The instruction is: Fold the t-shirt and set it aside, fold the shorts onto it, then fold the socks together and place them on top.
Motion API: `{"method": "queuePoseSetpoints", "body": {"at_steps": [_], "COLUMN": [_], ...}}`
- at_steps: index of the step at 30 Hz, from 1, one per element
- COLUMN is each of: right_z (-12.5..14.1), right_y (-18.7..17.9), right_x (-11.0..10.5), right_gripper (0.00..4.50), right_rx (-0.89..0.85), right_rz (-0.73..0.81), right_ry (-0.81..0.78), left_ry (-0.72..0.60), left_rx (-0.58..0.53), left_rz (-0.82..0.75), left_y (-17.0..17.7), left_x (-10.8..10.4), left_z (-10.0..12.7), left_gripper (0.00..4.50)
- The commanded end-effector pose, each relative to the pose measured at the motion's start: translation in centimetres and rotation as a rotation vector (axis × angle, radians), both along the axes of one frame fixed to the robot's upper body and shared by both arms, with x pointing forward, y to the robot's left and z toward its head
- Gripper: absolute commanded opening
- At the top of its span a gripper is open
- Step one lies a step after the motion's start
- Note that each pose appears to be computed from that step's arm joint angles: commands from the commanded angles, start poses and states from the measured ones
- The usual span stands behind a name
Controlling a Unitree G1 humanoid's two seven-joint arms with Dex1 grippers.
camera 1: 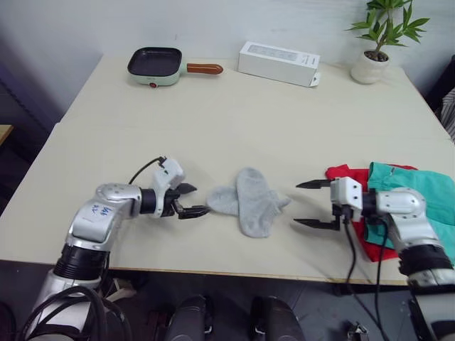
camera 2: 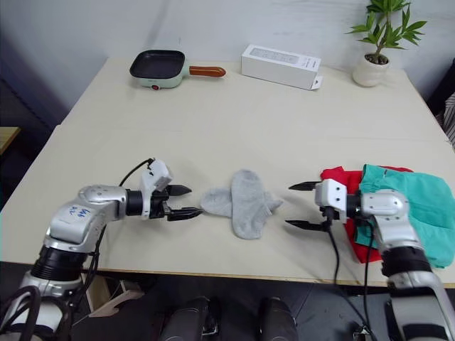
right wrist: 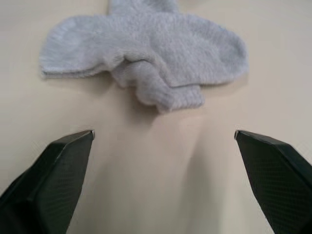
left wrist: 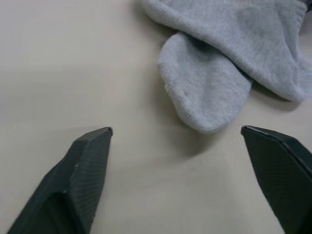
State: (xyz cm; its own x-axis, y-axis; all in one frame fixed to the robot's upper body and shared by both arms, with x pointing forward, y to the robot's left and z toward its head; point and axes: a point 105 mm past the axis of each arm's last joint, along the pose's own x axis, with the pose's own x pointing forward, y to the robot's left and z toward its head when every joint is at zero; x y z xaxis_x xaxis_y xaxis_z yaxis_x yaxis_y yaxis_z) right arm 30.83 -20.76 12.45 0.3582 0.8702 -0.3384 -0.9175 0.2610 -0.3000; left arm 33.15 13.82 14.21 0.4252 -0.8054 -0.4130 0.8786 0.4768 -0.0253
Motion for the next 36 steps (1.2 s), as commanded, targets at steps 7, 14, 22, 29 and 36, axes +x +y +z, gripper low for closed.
{"method": "queuePoseSetpoints", "body": {"at_steps": [7,14,22,29,36], "right_z": [-0.7,-3.0,-5.0,-5.0,-3.6], "right_y": [4.7,8.5,11.3,11.3,10.6], "right_x": [-5.9,-6.2,-6.4,-5.8,-5.3], "right_gripper": [4.5,4.5,3.92,1.53,0.0], "right_rx": [0.189,0.194,0.134,0.147,0.175], "right_rz": [-0.197,-0.337,-0.404,-0.435,-0.401], "right_ry": [0.595,0.644,0.655,0.631,0.604], "left_ry": [-0.079,-0.101,-0.054,-0.063,-0.101], "left_rx": [-0.091,-0.057,-0.019,-0.07,-0.141], "left_rz": [-0.095,-0.072,-0.127,-0.118,-0.106], "left_y": [-4.6,-8.5,-11.0,-12.4,-11.8], "left_x": [4.9,8.1,8.1,8.2,8.5], "left_z": [2.5,1.1,-0.8,-0.8,0.5], "left_gripper": [4.46,4.46,4.18,2.38,0.17]}}
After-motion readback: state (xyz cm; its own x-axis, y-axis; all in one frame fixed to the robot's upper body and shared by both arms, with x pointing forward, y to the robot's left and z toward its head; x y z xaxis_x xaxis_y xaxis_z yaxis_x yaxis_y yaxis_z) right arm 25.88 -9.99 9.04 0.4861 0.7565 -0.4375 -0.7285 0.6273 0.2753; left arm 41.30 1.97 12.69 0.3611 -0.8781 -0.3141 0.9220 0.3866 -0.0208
